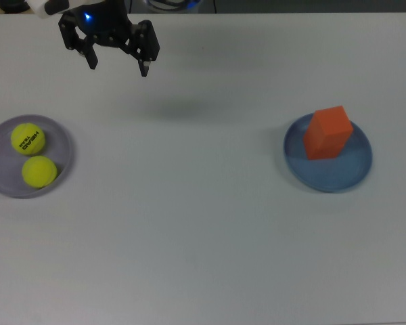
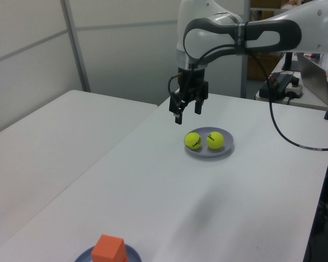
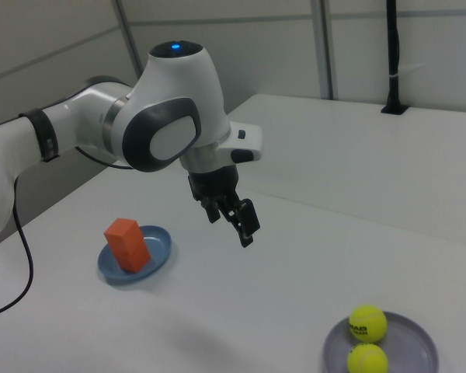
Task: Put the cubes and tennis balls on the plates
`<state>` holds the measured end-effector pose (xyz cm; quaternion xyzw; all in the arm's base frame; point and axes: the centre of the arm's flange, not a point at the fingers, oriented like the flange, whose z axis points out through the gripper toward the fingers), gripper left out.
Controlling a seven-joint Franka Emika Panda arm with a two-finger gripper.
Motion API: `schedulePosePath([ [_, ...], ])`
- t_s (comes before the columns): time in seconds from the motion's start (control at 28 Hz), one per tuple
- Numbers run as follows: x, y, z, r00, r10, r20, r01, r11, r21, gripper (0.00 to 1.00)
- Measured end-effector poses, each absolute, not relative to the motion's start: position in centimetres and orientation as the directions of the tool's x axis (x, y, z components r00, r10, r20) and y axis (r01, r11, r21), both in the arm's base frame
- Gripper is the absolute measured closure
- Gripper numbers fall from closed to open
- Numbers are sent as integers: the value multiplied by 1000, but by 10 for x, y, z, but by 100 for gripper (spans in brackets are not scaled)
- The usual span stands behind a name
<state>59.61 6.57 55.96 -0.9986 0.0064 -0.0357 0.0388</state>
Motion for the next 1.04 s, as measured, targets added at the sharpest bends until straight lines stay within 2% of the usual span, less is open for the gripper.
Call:
schedulePosePath([
  [1.04,596,66,555,998,-16,67,-11,-997,-77,0],
])
